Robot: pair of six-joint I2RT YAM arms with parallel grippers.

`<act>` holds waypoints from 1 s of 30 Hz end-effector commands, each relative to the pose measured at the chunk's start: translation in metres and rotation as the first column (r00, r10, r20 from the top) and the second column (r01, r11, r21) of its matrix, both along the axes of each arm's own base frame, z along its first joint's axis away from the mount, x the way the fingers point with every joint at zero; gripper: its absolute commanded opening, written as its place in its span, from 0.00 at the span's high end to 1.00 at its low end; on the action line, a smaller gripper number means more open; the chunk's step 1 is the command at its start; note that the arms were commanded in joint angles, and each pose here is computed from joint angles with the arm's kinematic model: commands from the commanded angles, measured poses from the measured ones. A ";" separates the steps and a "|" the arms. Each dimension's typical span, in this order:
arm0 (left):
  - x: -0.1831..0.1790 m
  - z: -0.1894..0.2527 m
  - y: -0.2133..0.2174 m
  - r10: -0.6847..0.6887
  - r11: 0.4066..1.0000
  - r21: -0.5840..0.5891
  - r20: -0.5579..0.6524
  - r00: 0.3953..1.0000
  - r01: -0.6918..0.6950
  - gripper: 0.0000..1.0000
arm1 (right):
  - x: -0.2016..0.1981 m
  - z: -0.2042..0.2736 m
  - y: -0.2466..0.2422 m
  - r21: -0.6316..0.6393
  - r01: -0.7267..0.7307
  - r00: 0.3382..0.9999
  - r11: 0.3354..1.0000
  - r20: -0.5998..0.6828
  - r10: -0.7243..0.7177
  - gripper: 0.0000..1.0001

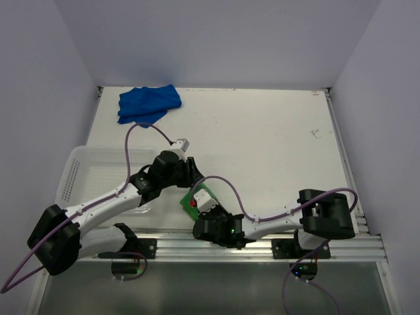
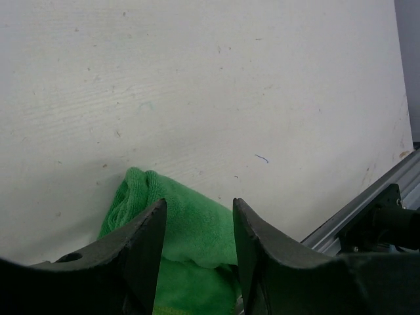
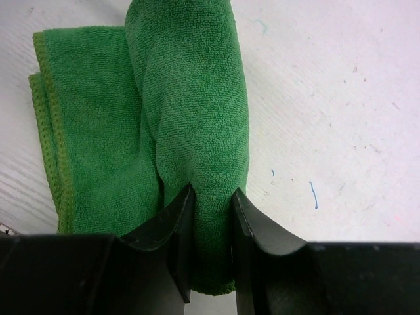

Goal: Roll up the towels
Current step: Roll the towel

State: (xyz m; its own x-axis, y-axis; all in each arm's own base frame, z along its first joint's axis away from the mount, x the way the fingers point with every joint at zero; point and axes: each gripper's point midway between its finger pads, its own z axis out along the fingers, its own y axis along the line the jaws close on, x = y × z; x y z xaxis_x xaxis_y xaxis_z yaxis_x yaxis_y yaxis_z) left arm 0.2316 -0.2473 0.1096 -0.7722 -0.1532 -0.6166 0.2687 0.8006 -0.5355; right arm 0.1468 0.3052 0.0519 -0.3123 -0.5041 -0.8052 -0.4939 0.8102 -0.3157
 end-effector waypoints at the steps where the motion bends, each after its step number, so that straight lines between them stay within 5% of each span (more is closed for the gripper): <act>1: 0.005 0.025 0.000 0.009 1.000 -0.029 0.052 0.999 -0.008 0.51 | 0.001 0.014 0.002 -0.079 0.034 0.992 0.996 0.127 -0.024 0.93; 16: -0.017 0.009 -0.017 -0.059 0.990 -0.126 0.005 0.998 0.060 0.50 | -0.018 -0.001 0.027 -0.212 -0.015 0.985 0.977 0.163 0.050 0.86; 26: -0.032 -0.060 0.003 -0.024 0.999 0.022 -0.093 0.995 0.026 0.51 | -0.023 0.002 0.033 -0.152 -0.025 0.992 0.988 0.116 0.043 0.79; 30: -0.035 -0.078 0.015 0.007 0.996 0.088 -0.106 0.994 0.002 0.52 | -0.021 0.009 0.031 -0.121 -0.011 0.994 0.993 0.104 0.023 0.69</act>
State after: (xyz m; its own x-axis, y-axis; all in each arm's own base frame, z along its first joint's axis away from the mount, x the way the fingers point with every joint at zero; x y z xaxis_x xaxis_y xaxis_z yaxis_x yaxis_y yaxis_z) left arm 0.2024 -0.2505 0.0598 -0.8229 -0.1278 -0.5536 0.2547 0.7880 -0.5605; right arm 0.1317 0.3257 0.0499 -0.1705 -0.6814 -0.7118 -0.4446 0.6978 -0.5615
